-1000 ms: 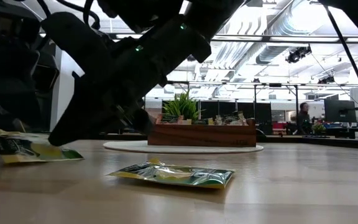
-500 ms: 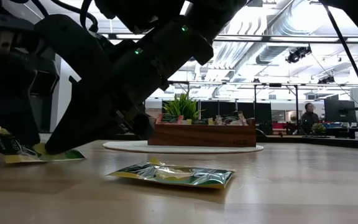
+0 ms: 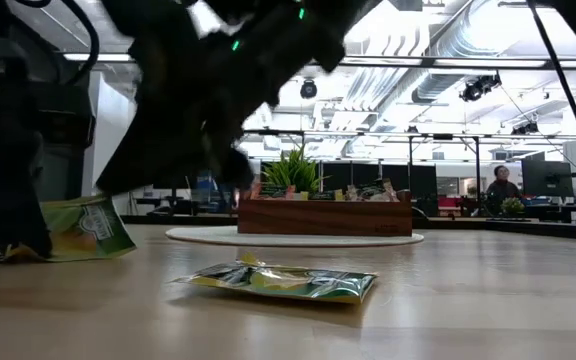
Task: Pick & Place Tea
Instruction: Put the yellow tea bag into the middle section of the wooden organizer
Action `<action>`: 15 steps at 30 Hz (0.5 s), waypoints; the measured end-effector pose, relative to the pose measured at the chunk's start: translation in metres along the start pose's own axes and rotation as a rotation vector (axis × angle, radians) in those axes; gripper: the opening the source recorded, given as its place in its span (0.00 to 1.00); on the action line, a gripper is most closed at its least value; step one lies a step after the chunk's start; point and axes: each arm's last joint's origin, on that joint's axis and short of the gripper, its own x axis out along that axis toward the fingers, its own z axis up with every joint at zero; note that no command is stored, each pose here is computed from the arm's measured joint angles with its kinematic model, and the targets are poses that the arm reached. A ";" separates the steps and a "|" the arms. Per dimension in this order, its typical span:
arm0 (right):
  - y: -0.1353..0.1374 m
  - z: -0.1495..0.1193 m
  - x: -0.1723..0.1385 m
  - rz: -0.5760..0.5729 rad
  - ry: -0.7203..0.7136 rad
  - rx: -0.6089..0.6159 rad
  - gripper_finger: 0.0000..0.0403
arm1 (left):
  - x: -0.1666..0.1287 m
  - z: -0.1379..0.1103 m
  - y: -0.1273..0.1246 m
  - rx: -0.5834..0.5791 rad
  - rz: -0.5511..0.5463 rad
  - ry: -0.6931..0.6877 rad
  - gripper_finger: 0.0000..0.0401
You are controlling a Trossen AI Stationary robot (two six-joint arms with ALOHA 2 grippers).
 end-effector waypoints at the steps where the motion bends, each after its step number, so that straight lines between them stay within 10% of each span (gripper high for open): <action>1: 0.001 0.004 -0.007 -0.007 0.003 -0.013 0.00 | 0.000 0.000 0.000 0.040 -0.003 -0.002 0.01; 15: -0.019 0.054 -0.098 -0.010 0.035 -0.048 0.04 | -0.006 0.014 -0.004 0.486 -0.029 0.008 0.00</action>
